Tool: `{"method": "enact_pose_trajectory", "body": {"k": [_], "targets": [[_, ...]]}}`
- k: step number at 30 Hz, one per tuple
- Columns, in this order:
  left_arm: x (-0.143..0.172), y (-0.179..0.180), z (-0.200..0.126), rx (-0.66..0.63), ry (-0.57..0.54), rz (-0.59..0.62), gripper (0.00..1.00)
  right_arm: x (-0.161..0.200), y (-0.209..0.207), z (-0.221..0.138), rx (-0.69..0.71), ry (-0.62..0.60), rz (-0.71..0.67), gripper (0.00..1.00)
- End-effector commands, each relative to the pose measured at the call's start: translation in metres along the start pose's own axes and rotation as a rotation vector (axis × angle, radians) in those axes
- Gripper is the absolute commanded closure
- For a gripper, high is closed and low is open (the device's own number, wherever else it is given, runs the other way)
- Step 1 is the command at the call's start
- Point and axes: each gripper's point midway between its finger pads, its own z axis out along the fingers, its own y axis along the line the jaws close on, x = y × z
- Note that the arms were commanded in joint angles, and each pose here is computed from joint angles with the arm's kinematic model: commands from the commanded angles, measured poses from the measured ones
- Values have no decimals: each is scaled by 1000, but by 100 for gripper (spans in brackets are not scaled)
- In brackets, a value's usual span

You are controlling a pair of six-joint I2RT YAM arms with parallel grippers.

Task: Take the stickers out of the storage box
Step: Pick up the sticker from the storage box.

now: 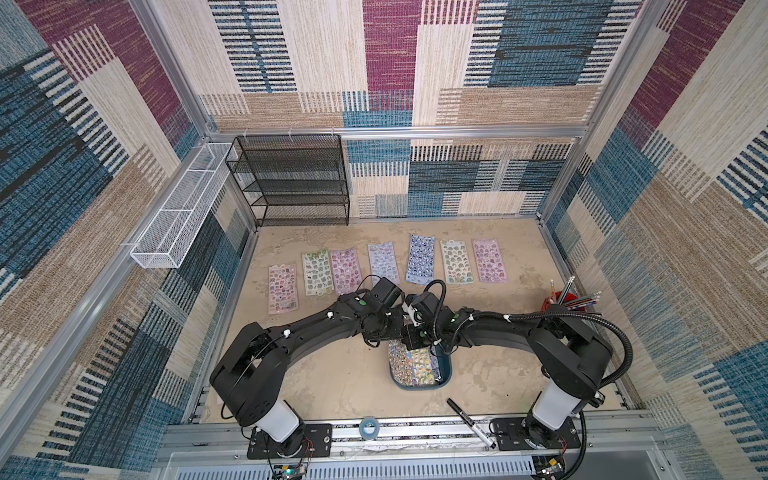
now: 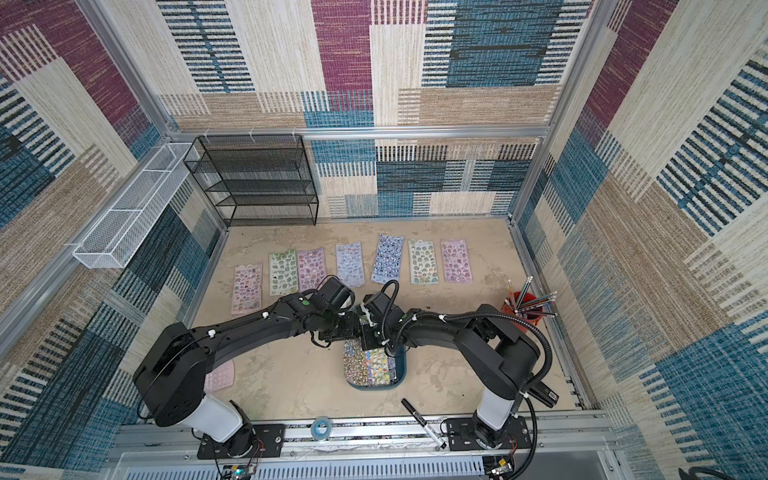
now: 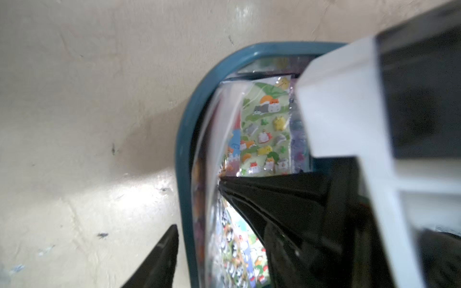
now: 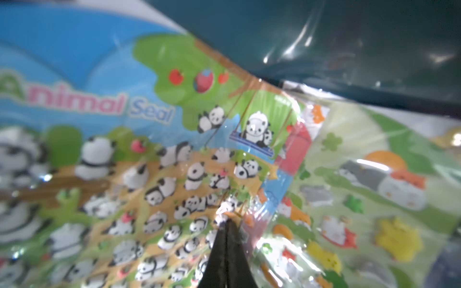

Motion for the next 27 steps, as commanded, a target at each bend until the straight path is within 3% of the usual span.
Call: {"method": "enact_pose_trajectory", "body": {"k": [1,2,3,6,8,11,15,19,27], "targets": [[-14,-13,-23,36,-68,30,34,20,-16,5,48,66,29,100],[-15,-11,-29,27,-82,31,22,20,-17,5,52,67,31,100],[-15,-10,-32,22,-92,32,20,21,-18,5,53,68,29,100],[-13,-5,-36,9,-98,29,25,21,-19,5,55,67,32,100],[-8,-2,-33,1,-78,25,34,20,-19,4,56,64,31,100],[-3,0,-26,1,-49,18,55,19,-21,3,64,60,30,100],[-1,3,-21,-15,-37,16,73,18,-21,1,69,55,30,100],[-4,-1,-21,-7,-38,19,100,19,-23,0,74,55,34,100],[-14,-7,-42,23,-77,65,100,11,-33,-12,119,21,45,100]]}}
